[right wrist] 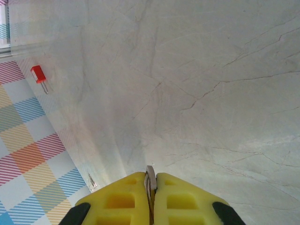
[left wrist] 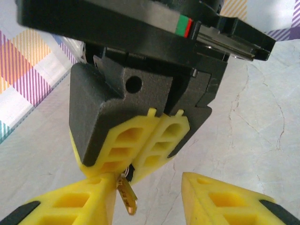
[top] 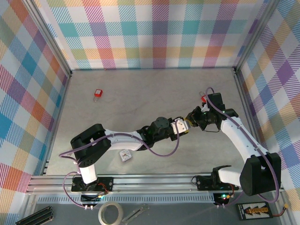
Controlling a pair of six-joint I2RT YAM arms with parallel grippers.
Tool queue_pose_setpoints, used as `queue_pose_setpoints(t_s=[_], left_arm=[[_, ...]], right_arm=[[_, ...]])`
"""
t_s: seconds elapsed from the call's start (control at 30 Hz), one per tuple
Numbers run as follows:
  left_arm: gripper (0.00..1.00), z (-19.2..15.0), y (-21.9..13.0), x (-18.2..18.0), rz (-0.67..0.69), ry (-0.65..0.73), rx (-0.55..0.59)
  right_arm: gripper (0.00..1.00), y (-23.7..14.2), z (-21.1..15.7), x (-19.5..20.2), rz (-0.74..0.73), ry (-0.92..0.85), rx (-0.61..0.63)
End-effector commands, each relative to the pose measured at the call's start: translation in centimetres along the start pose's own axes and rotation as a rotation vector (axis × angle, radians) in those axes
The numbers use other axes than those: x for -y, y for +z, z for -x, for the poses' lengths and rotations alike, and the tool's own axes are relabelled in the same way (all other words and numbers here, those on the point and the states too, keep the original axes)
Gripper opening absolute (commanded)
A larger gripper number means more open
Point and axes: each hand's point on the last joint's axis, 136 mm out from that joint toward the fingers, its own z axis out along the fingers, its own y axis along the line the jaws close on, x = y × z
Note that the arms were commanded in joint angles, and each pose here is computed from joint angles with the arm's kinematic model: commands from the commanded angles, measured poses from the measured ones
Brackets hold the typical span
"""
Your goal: Unlock with the key
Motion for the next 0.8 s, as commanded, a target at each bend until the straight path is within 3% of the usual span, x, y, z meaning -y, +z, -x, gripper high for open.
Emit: queue_pose_setpoints(t_s=[0.0,0.33,0.5,0.57,0.7,0.77], left_arm=[[0.37,1.4,0.4,-1.3,0.049,0.023,0.044],[0.02,0.0,0.6,-1.5,0.039,0.015,-0.015],[0.0,-0.5,0.0,-1.8,0.028,-0.02,-0.048],[0.0,-0.9,-0.4,-2.1,0.018,-0.056,-0.064],[0.0,-1.9,-2.2,-3.2,-0.024,-0.169,-0.092],[0.0,-2.3,-3.3,-3.6,-0.065,-0.244,-0.105]], right_arm=[[0.0,0.2,-0.4,-0.1,0.009,0.006,-0.005],[0.0,0.1,-1.0,-0.5,0.028,-0.003,-0.019],[0.01,-0.2,-1.3,-1.0,0.053,-0.012,-0.028],[0.12,-0.4,-1.4,-1.3,0.057,-0.024,-0.03],[0.46,-1.2,-1.0,-1.6,0.049,-0.097,-0.009],[0.68,-1.7,-0.6,-1.9,0.054,-0.166,0.008]])
